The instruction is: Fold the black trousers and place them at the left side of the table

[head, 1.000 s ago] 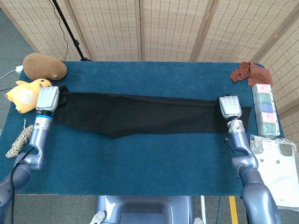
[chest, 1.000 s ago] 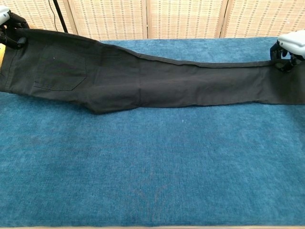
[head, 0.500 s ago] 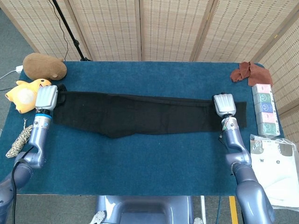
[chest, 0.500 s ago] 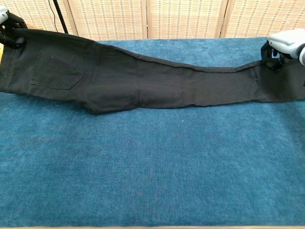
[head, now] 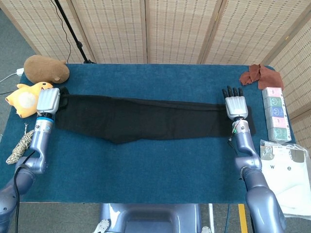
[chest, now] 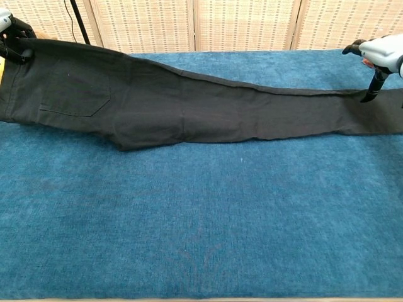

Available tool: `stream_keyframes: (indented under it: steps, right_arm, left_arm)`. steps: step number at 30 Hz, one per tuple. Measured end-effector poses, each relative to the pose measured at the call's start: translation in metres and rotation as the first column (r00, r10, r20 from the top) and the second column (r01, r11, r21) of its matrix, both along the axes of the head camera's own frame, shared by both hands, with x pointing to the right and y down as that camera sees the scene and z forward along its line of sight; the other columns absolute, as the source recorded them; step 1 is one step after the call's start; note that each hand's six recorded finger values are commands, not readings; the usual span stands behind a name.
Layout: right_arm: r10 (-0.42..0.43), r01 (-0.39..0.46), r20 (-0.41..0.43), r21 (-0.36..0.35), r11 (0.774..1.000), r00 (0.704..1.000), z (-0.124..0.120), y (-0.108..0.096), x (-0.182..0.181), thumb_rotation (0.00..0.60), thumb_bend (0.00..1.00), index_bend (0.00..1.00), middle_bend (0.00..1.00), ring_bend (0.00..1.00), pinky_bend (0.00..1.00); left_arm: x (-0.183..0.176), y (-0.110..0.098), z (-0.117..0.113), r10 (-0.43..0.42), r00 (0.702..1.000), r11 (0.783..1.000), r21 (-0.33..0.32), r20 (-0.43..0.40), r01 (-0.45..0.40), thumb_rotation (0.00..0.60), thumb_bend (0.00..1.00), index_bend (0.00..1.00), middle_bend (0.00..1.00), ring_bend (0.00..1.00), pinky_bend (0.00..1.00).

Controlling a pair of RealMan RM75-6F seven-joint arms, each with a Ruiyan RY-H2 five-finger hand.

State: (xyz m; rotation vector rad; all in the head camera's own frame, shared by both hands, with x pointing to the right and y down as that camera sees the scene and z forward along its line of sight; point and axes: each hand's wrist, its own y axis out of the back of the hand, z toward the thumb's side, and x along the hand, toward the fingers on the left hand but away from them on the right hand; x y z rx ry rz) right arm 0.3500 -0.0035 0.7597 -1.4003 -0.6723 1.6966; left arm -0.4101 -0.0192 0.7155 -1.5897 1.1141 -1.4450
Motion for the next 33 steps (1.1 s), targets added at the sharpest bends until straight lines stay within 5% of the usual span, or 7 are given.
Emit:
stream_keyframes:
  steps: [7,15,17,21,27,33]
  right_arm:
    - [0.005,-0.007,0.041,0.056,0.998,0.999,-0.013,0.005,0.012,0.600,0.00,0.00,0.00,0.00,0.00]
    - [-0.009,-0.003,0.114,0.098,0.995,0.993,-0.033,0.034,0.034,0.600,0.00,0.00,0.00,0.00,0.00]
    - [-0.010,-0.004,0.127,0.105,0.995,0.992,-0.039,0.041,0.039,0.600,0.00,0.00,0.00,0.00,0.00]
    - [-0.007,-0.009,0.137,0.116,0.993,0.991,-0.058,0.060,0.053,0.600,0.00,0.00,0.00,0.00,0.00]
    - [0.001,-0.014,0.120,0.104,0.995,0.993,-0.075,0.089,0.072,0.600,0.00,0.00,0.00,0.00,0.00]
    - [0.017,-0.030,0.131,0.097,0.995,0.991,-0.088,0.118,0.080,0.600,0.00,0.00,0.00,0.00,0.00]
  left_arm:
    - [0.000,-0.002,0.004,0.008,0.999,1.000,-0.012,0.039,-0.007,0.600,0.59,0.64,0.64,0.47,0.48]
    - [0.006,-0.004,0.015,0.006,0.997,0.999,-0.045,0.082,-0.003,0.600,0.58,0.56,0.57,0.43,0.48]
    - [0.007,-0.005,0.017,0.000,0.996,0.999,-0.050,0.084,0.004,0.600,0.57,0.46,0.45,0.36,0.46]
    - [0.006,-0.003,0.023,-0.011,0.995,0.997,-0.081,0.095,0.018,0.600,0.47,0.02,0.01,0.02,0.22]
    - [-0.001,0.000,0.033,-0.036,0.993,0.988,-0.148,0.111,0.052,0.600,0.36,0.00,0.00,0.00,0.05]
    - [0.004,0.000,0.023,-0.026,0.999,0.995,-0.098,0.044,0.030,0.600,0.35,0.00,0.00,0.00,0.04]
